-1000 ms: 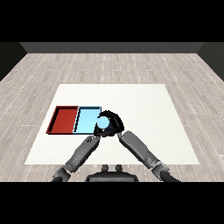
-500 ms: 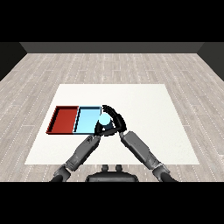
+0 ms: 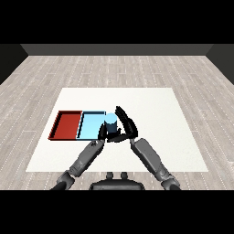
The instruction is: Pick the blue can and put it in the blue box
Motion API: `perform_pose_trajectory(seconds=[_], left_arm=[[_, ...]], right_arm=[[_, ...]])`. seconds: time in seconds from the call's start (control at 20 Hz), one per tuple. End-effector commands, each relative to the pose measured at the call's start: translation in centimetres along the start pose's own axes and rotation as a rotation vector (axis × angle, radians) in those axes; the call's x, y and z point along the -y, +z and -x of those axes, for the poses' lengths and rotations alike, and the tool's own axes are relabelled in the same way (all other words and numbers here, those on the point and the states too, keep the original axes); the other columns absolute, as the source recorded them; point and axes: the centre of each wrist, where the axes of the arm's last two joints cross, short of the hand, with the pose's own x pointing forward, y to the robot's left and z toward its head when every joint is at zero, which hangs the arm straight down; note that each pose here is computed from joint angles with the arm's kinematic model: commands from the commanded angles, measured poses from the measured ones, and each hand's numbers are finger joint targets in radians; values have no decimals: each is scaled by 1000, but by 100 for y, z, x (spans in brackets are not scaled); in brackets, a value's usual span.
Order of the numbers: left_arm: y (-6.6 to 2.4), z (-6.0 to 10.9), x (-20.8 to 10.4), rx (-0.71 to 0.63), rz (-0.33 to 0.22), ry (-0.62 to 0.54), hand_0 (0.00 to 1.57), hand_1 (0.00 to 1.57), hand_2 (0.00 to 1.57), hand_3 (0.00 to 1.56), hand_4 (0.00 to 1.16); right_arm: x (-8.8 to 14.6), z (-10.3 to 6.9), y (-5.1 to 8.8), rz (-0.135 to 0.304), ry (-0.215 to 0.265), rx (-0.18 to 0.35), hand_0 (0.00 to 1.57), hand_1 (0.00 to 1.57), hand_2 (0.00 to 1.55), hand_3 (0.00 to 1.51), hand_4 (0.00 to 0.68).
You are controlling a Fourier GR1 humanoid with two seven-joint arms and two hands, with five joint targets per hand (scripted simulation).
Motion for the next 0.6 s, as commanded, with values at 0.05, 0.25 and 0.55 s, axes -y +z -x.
perform_pose_trajectory(seconds=[0.05, 0.25, 0.55], left_arm=[[160, 25, -172, 12, -15, -9, 1571, 1571, 1571, 1503, 1128], [67, 104, -23, 9, -25, -38, 1571, 1571, 1571, 1494, 1125], [-52, -4, -482, -13, -41, -115, 1571, 1571, 1571, 1489, 1121]], right_arm=[[294, -228, 166, 38, -14, 35, 0, 0, 0, 0, 0], [497, -255, 375, 100, 8, 74, 0, 0, 0, 0, 0], [741, -572, 651, 209, -33, 159, 0, 0, 0, 0, 0]])
